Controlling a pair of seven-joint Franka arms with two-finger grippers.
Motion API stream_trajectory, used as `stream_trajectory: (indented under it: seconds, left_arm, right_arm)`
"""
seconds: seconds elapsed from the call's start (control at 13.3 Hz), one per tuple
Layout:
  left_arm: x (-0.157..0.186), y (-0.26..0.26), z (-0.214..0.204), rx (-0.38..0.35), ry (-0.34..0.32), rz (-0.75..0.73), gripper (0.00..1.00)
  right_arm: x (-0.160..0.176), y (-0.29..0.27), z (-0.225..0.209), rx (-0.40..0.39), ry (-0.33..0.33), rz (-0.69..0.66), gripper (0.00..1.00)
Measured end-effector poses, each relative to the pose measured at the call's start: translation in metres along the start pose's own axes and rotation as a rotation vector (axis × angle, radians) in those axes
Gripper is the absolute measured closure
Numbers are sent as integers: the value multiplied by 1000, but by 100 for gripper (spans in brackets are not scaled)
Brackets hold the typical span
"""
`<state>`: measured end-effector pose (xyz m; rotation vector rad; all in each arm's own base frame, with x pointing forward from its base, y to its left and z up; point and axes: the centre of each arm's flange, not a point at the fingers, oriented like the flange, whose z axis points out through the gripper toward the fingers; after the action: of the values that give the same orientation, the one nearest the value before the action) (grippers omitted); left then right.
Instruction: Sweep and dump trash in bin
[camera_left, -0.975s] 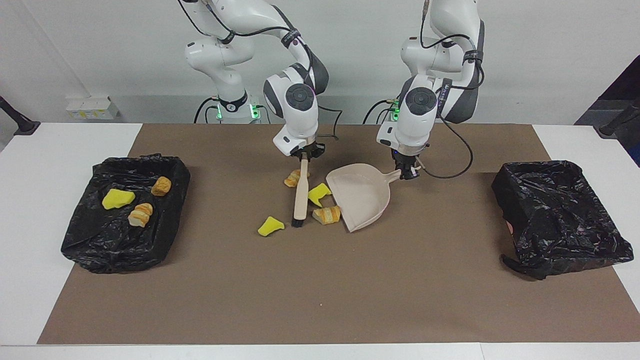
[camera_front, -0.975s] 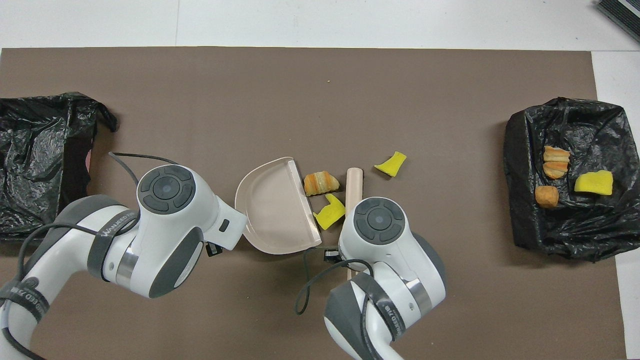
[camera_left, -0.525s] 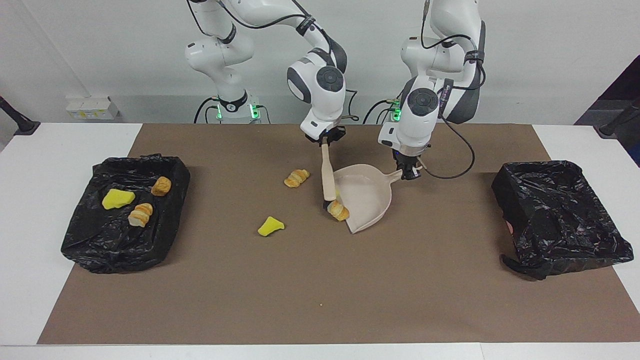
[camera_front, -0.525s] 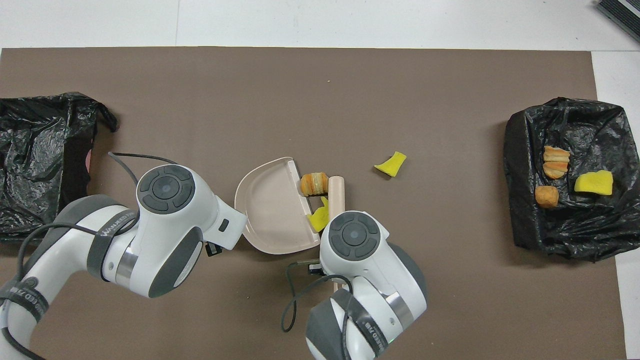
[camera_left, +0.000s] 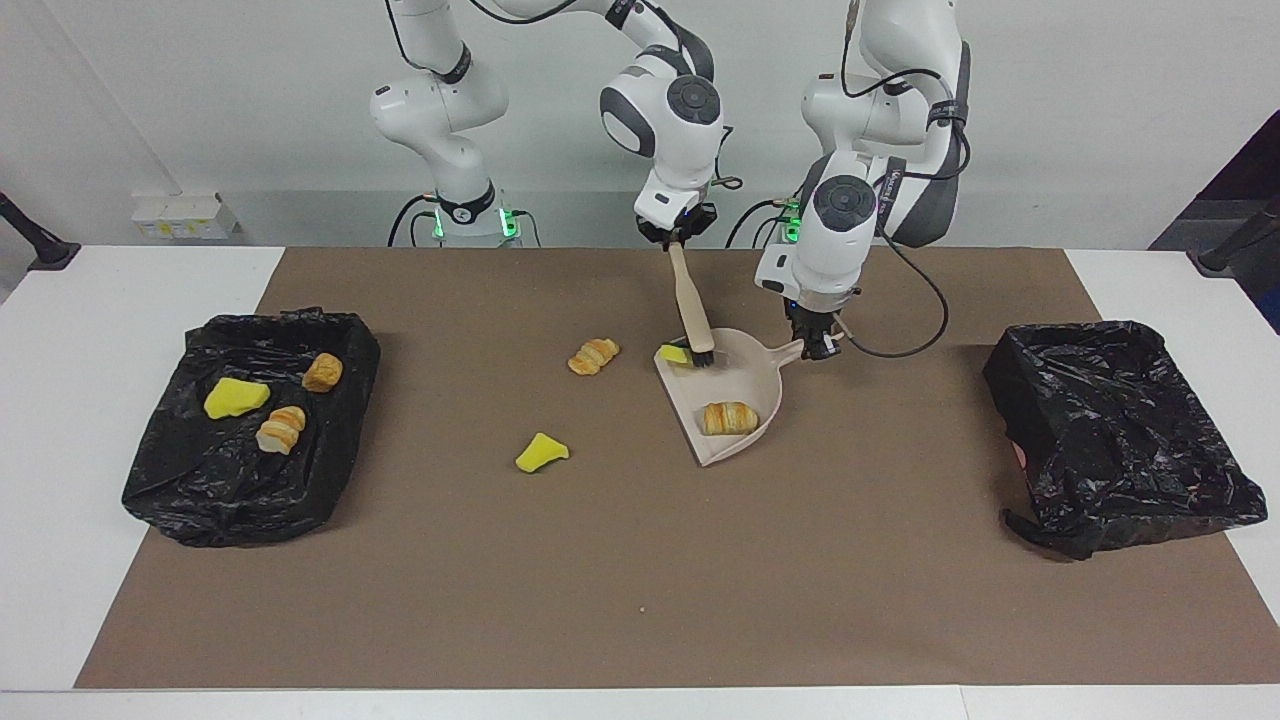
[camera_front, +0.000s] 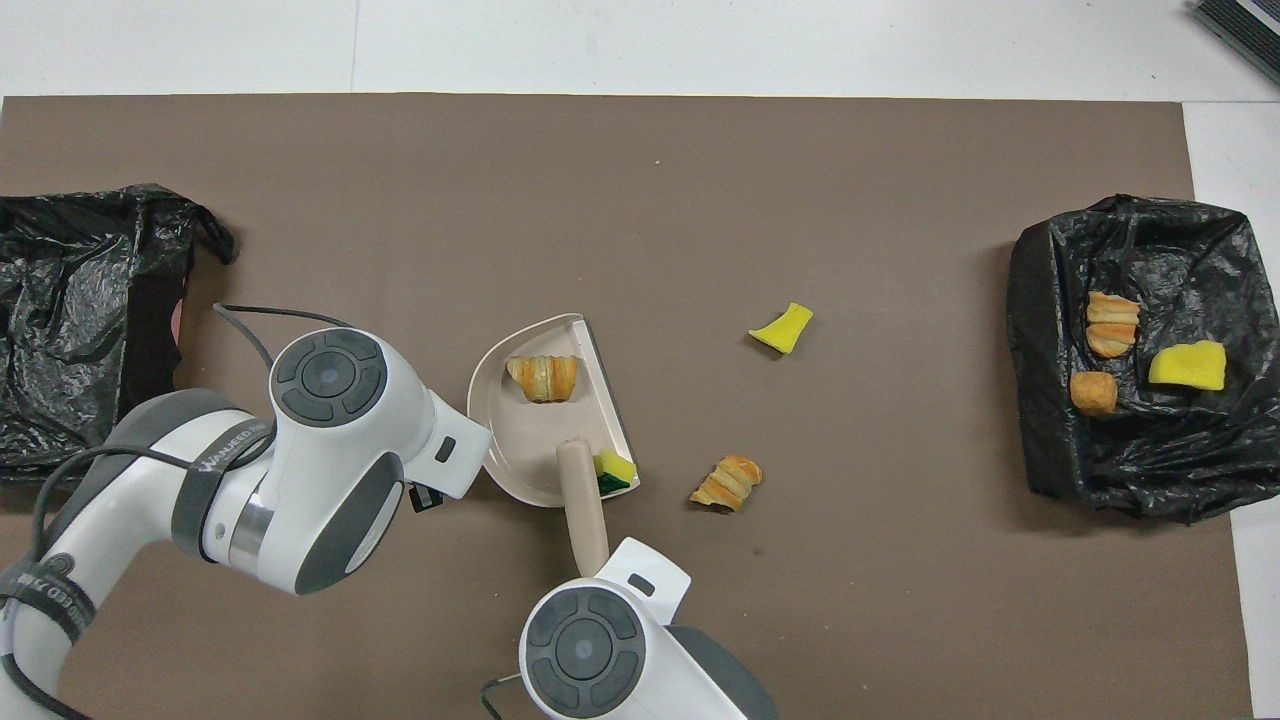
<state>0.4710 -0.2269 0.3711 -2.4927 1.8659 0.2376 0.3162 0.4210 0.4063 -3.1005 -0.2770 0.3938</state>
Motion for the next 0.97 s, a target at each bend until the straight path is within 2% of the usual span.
stream_trajectory:
  seconds: [0.37, 0.6, 0.97]
  left_arm:
    - [0, 0, 0, 1, 1, -1, 69]
    - [0, 0, 0, 1, 1, -1, 69]
    - [0, 0, 0, 1, 1, -1, 69]
  right_arm:
    - [6, 21, -27, 16, 28, 46, 74]
    - [10, 27, -29, 17, 18, 72, 74]
    - [4, 61, -19, -68, -106, 146, 74]
